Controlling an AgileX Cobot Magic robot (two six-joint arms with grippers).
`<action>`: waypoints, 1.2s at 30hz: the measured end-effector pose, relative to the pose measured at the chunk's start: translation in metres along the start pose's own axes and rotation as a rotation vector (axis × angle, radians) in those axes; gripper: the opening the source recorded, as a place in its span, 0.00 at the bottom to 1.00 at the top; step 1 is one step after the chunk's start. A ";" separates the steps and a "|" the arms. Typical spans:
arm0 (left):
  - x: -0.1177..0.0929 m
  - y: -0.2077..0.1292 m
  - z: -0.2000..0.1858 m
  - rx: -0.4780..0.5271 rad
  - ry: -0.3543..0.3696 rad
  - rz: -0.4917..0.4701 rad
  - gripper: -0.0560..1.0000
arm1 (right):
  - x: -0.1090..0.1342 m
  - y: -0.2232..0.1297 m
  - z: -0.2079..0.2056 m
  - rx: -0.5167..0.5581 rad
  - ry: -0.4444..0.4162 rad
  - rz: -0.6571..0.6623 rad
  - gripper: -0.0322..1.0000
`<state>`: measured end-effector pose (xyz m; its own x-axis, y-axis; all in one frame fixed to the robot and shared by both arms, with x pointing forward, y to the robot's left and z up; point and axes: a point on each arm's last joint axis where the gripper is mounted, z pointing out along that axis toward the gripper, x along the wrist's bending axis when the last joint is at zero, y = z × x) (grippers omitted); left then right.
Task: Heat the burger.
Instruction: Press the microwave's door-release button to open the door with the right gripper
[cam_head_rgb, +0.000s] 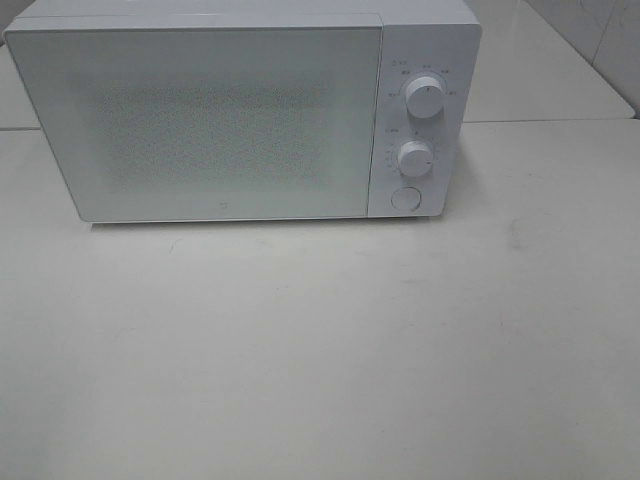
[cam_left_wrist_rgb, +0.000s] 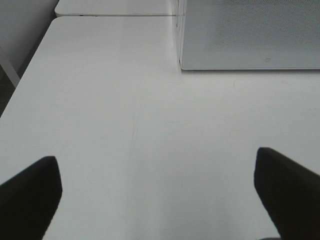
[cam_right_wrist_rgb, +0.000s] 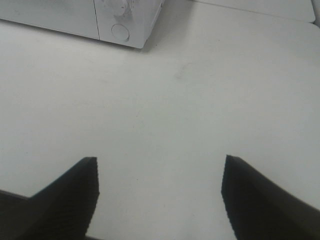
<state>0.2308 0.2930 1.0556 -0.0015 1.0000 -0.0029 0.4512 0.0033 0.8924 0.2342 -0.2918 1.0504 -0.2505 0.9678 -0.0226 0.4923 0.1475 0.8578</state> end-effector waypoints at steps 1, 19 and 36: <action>0.000 0.000 0.000 0.000 0.000 0.000 0.97 | 0.000 -0.002 -0.003 -0.022 -0.006 -0.004 0.71; 0.000 0.000 0.000 0.000 0.000 0.000 0.97 | -0.001 0.000 -0.006 -0.052 -0.015 -0.006 0.71; 0.000 0.000 0.000 0.000 0.000 0.000 0.97 | -0.009 0.060 0.032 -0.179 -0.029 0.030 0.71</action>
<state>0.2308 0.2930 1.0556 -0.0015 1.0000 -0.0029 0.4512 0.0033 0.8924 0.2925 -0.2850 1.0857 -0.2130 0.9770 -0.0084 0.3423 0.0827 0.9359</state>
